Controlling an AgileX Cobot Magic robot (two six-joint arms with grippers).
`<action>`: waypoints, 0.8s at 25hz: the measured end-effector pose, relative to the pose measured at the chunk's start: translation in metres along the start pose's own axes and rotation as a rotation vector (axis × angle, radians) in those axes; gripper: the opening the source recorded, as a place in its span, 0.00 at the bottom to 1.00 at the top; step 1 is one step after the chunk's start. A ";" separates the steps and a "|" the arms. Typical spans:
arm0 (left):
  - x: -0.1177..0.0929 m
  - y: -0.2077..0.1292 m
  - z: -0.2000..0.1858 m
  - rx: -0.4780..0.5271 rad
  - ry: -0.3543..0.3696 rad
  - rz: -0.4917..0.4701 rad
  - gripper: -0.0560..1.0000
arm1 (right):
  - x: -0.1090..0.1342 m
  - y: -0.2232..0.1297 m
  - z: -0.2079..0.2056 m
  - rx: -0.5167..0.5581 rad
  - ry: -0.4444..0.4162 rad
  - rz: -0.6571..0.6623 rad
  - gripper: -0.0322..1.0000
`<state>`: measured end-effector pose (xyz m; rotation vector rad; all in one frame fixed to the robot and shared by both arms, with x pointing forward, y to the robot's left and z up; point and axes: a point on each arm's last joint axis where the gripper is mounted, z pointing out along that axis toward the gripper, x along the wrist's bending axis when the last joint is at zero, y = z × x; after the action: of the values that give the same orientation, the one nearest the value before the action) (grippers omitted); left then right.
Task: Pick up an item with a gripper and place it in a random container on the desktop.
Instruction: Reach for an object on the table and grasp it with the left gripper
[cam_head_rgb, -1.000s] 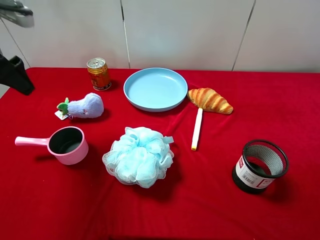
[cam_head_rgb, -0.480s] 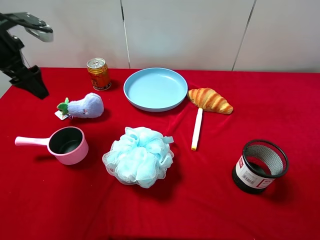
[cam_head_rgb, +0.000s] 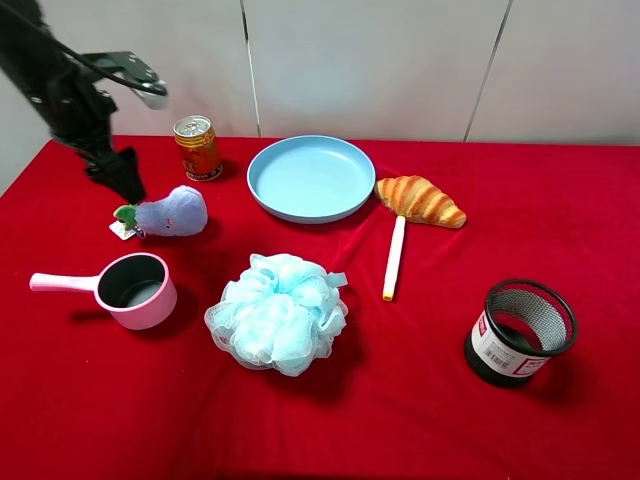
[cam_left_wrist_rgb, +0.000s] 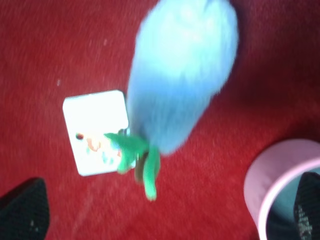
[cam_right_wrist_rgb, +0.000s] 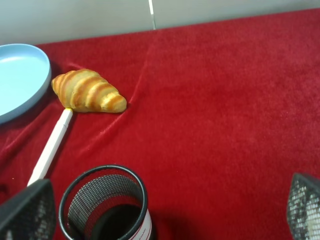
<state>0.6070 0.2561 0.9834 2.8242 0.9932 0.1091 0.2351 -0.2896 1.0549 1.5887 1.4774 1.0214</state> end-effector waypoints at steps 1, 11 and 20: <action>0.000 0.005 0.003 0.004 0.002 0.016 0.97 | 0.000 0.000 0.000 0.000 0.000 0.000 0.70; -0.005 0.039 0.046 0.046 -0.026 0.145 0.97 | 0.000 0.000 0.000 0.000 0.000 0.000 0.70; -0.010 0.043 0.083 0.115 -0.040 0.215 0.97 | 0.000 0.000 0.000 0.000 0.000 0.000 0.70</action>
<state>0.6357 0.2074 0.9080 3.0173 0.7067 0.0188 0.2351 -0.2896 1.0549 1.5887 1.4774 1.0214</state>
